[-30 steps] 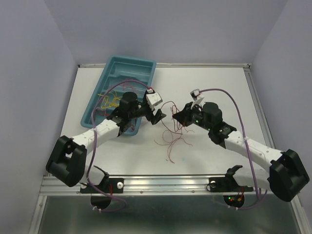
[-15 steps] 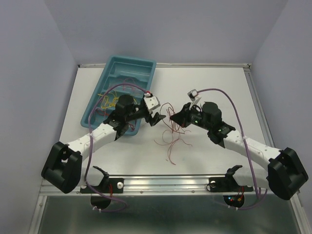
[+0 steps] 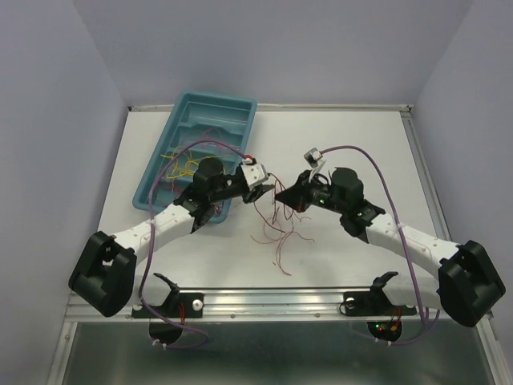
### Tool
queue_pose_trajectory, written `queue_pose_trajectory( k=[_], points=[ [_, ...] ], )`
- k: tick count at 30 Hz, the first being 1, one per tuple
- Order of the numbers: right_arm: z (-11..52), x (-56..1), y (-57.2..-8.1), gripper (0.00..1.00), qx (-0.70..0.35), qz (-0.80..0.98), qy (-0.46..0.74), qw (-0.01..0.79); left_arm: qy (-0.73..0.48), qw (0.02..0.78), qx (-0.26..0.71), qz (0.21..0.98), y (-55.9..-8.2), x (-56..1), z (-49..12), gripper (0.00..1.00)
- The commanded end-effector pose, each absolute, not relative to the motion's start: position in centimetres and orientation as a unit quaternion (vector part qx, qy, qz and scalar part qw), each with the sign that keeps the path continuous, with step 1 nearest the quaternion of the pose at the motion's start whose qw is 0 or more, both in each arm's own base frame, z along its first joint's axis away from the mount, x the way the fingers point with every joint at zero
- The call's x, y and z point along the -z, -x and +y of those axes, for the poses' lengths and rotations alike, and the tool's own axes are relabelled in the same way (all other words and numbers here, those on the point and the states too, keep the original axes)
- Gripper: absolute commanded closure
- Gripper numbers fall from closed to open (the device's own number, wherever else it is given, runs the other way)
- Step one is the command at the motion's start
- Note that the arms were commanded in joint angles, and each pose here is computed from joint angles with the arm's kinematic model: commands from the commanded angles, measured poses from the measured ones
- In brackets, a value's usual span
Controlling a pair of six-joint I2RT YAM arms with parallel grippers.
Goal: Untangle the cables
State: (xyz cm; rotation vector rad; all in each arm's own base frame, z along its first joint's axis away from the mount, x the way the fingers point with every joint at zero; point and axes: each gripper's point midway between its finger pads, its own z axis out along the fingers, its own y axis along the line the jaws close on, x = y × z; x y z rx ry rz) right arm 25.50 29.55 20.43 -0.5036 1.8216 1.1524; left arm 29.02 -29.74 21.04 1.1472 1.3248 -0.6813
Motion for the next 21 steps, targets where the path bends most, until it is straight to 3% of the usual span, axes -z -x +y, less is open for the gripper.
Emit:
queue_pose_trajectory(
  k=[1,2,3,6,7,11,21],
  points=[
    [30.3,-21.5,-24.9,0.99,-0.482,0.713,0.219,0.46,-0.5,0.602,0.283,0.555,-29.2,-21.3,-30.4,0.55],
    [30.2,-21.5,-25.0,0.99,-0.48,0.713,0.216,0.463,-0.5,0.6,0.28,0.558,-29.3,-21.2,-30.5,0.66],
    [30.1,-21.5,-25.1,0.99,-0.478,0.713,0.214,0.466,-0.5,0.598,0.281,0.56,-29.4,-21.2,-30.5,0.66],
    [29.4,-21.5,-25.9,0.99,-0.461,0.72,0.19,0.483,-0.499,0.596,0.276,0.565,-29.5,-21.3,-30.6,0.94],
    [29.1,-21.2,-26.2,1.0,-0.452,0.726,0.18,0.486,-0.497,0.597,0.275,0.567,-29.6,-21.6,-30.6,0.99],
    [28.0,-20.9,-27.3,0.99,-0.423,0.739,0.15,0.502,-0.495,0.604,0.272,0.562,-29.4,-22.2,-30.2,1.0],
    [19.0,-17.6,-33.0,0.99,-0.207,0.797,-0.079,0.561,-0.489,0.618,0.268,0.555,-28.9,-23.7,-29.7,1.0]
  ],
)
